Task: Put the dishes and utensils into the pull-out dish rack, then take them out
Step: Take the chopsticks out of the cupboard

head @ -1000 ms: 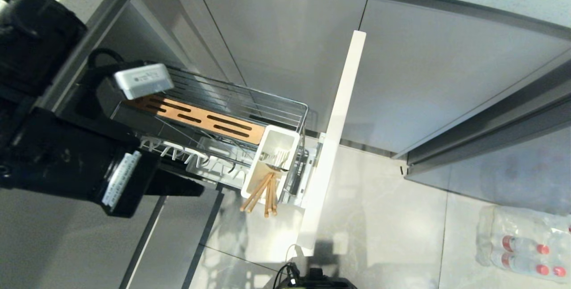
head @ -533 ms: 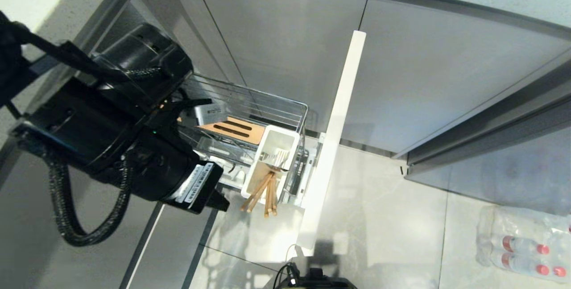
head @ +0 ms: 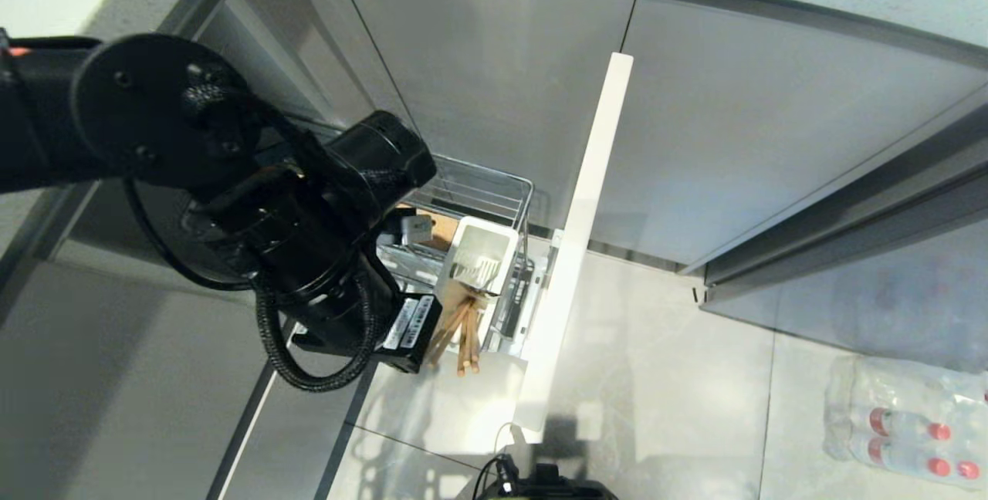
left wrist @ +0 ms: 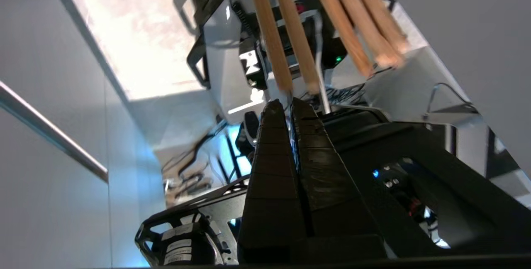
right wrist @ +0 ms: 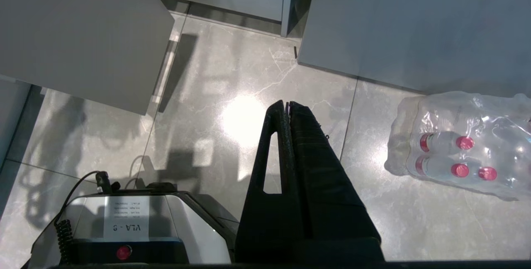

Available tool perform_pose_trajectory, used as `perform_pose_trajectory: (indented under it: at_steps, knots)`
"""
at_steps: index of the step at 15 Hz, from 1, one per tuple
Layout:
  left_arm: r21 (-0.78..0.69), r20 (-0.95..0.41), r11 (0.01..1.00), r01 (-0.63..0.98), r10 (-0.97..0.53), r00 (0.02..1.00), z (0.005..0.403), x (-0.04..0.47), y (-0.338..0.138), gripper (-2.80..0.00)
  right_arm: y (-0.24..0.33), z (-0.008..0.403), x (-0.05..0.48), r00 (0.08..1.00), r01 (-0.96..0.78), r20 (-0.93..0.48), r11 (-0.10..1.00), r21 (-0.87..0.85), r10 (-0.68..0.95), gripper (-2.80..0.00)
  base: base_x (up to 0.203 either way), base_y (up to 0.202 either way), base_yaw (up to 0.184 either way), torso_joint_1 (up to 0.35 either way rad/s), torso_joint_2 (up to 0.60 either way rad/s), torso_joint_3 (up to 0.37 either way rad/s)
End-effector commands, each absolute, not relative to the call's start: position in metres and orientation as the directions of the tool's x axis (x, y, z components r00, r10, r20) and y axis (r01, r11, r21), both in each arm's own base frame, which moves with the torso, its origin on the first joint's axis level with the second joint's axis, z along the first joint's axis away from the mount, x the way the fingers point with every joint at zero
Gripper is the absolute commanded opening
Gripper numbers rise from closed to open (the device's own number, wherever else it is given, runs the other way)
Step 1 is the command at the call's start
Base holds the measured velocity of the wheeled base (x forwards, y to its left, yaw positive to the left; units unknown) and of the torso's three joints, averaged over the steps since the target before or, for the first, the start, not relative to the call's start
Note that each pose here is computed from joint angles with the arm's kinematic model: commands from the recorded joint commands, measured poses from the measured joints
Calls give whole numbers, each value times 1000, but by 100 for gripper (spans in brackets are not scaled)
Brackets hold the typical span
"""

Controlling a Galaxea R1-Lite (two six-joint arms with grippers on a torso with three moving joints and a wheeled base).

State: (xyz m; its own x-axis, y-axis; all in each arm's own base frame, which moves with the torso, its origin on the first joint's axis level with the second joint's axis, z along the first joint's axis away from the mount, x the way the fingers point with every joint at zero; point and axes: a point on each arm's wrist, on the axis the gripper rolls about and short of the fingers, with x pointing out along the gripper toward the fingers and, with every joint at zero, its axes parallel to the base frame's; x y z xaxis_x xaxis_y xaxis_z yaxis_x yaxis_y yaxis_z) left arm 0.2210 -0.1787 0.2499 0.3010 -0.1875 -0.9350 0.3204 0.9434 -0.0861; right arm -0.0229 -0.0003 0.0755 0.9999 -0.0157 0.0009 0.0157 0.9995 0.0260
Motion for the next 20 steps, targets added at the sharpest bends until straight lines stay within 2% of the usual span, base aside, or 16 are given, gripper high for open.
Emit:
perform_pose_trajectory:
  at_steps: [1, 4, 5, 14, 20]
  knots:
    - [-67, -952, 948, 312, -154, 263, 237, 230, -185, -280, 0, 75, -23, 1000, 15, 0, 1000, 26, -15, -280, 0, 0, 0, 0, 0, 0]
    - [-64, -960, 955, 288, -137, 243, 239, 231, -186, -280, 0, 75, -23, 1000, 17, 0, 1000, 26, -17, -280, 0, 0, 0, 0, 0, 0]
    - [-69, -958, 959, 274, -141, 251, 242, 232, -185, 0, 0, 75, -23, 1000, 17, 0, 1000, 26, -17, -280, 0, 0, 0, 0, 0, 0]
    - [-67, -961, 964, 259, -133, 244, 237, 240, -187, 0, 0, 75, -23, 1000, 17, 0, 1000, 26, -17, -280, 0, 0, 0, 0, 0, 0]
    - [-44, -975, 966, 256, -98, 201, 221, 250, -193, 0, 0, 75, -23, 1000, 15, 0, 1000, 26, -15, -280, 0, 0, 0, 0, 0, 0]
